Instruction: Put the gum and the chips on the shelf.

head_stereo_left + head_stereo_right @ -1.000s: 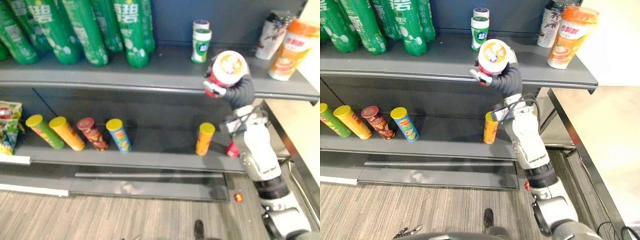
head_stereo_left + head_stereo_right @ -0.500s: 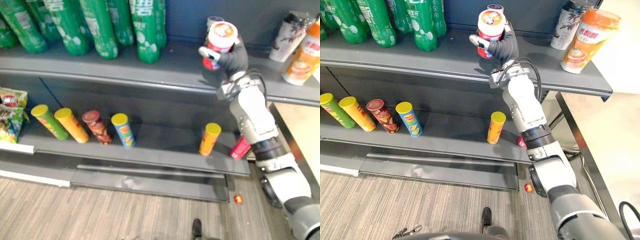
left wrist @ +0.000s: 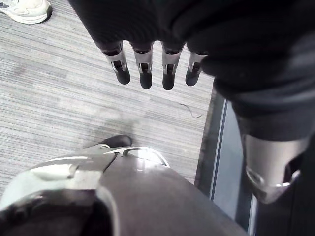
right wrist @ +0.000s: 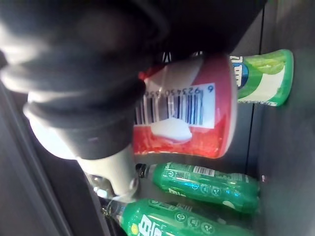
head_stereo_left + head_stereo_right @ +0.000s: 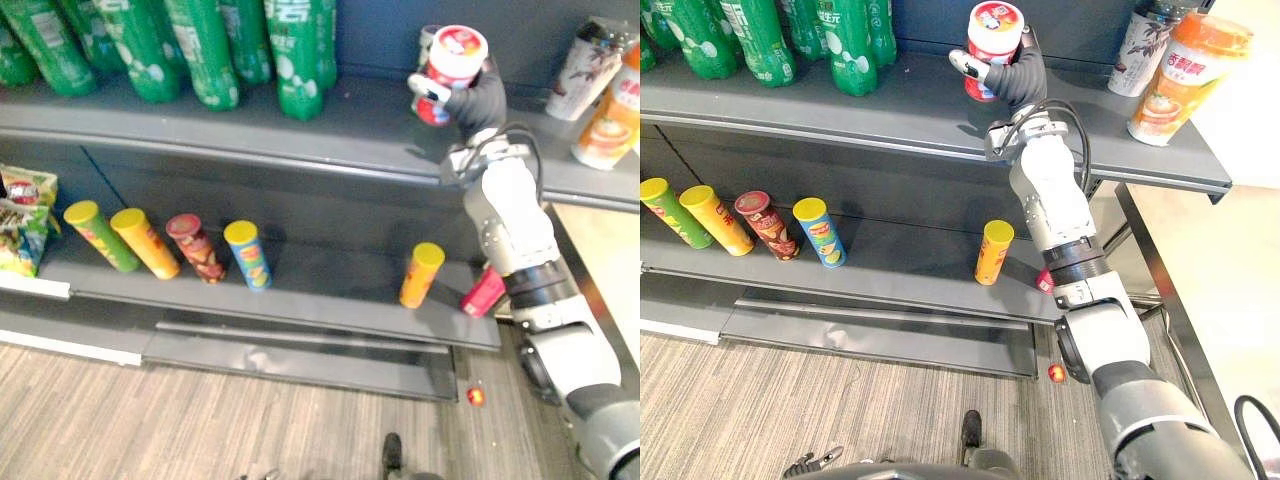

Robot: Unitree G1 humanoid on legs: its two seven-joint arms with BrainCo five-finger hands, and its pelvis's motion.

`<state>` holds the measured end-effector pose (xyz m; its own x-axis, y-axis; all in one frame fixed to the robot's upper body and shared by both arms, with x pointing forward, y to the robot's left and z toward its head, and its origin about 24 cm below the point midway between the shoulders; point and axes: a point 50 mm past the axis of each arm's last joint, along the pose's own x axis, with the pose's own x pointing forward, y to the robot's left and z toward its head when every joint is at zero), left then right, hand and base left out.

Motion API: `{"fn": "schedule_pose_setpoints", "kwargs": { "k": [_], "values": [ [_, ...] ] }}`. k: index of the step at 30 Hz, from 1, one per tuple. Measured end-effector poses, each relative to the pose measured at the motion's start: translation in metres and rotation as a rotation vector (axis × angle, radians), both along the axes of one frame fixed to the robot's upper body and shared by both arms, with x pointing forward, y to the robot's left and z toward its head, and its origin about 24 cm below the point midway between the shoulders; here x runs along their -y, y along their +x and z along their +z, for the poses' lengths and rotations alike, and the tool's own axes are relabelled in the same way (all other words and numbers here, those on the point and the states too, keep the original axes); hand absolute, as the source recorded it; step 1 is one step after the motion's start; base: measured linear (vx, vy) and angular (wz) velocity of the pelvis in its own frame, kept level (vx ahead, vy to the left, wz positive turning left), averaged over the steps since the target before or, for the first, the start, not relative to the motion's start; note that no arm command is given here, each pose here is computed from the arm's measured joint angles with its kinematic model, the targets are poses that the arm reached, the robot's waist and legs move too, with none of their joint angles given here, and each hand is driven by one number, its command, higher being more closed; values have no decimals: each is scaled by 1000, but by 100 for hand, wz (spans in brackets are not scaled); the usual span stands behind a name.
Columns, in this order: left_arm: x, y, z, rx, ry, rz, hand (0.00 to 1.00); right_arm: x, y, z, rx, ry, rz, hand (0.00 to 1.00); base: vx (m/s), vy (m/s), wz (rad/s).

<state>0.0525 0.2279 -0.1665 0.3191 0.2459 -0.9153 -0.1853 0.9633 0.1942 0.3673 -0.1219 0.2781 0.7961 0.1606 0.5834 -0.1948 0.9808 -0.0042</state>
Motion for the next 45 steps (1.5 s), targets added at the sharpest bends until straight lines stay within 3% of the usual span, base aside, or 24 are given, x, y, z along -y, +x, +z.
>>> {"fn": "schedule_pose_setpoints", "kwargs": {
  "k": [5,21,22,45],
  "values": [
    [0,1,0,3,2,-1,0,6,-7,-29,-45,-3,7,100,-13,2,1],
    [-1,3,1,7,12,-32,0,11,-27,-42,11,-26,32,100,-1,0,0],
    [-2,3,2,10,14,-33,0,12,-26,-42,7,-25,29,0,-30,0,6],
    [-2,4,2,16,19,-28,0,18,-13,-40,-11,-14,-83,0,-1,0,0]
  ]
}}
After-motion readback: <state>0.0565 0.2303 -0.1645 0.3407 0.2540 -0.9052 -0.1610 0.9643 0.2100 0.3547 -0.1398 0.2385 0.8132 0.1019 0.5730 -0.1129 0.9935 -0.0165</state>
